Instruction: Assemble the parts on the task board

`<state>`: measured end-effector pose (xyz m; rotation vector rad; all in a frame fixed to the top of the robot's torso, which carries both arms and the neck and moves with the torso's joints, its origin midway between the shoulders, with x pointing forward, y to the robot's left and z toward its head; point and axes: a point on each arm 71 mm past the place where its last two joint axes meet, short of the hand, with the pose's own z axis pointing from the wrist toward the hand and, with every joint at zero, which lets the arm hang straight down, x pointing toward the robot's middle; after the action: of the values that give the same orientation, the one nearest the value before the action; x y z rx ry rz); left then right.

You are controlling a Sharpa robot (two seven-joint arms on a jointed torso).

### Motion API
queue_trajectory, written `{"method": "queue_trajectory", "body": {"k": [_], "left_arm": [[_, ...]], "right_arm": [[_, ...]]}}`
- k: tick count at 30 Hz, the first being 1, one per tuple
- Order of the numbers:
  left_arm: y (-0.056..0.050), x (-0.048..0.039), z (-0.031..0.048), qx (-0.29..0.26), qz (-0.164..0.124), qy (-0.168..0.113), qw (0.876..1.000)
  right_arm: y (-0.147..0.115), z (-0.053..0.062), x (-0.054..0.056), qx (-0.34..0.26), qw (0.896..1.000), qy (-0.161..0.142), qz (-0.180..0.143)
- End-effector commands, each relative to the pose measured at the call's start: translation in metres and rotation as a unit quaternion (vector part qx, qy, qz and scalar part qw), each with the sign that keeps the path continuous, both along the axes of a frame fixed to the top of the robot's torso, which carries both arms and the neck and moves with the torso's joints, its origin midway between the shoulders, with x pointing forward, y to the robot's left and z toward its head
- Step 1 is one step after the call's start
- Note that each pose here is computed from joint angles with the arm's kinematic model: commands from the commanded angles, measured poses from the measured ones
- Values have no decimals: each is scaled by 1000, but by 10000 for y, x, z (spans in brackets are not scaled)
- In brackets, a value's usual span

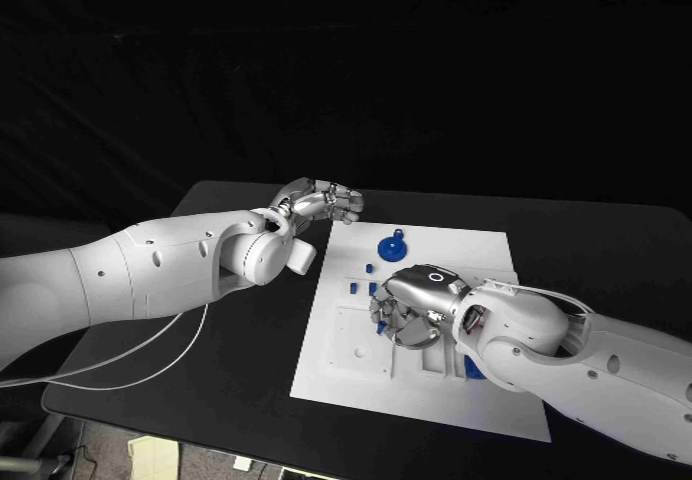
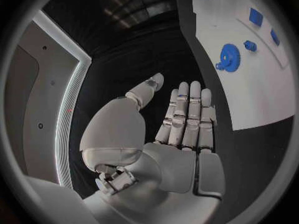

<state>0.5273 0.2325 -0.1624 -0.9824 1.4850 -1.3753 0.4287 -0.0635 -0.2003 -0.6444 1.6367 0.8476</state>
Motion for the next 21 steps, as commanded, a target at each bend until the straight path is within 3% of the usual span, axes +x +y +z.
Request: {"method": "queue_trajectory", "body": {"k": [1,14,21], "left_arm": [[-14,1,18,-5,-3,-6,1000],[-9,-1,17,-5,-3,-5,1000],[-9,-1,15,-5,-4,-3,1000]], "right_arm": [[1,-19,-7,-15,1000,-8,4],[-7,-33,7,-24,999,-22,1],[-16,-100,-9,-38,999,-16,3]]}}
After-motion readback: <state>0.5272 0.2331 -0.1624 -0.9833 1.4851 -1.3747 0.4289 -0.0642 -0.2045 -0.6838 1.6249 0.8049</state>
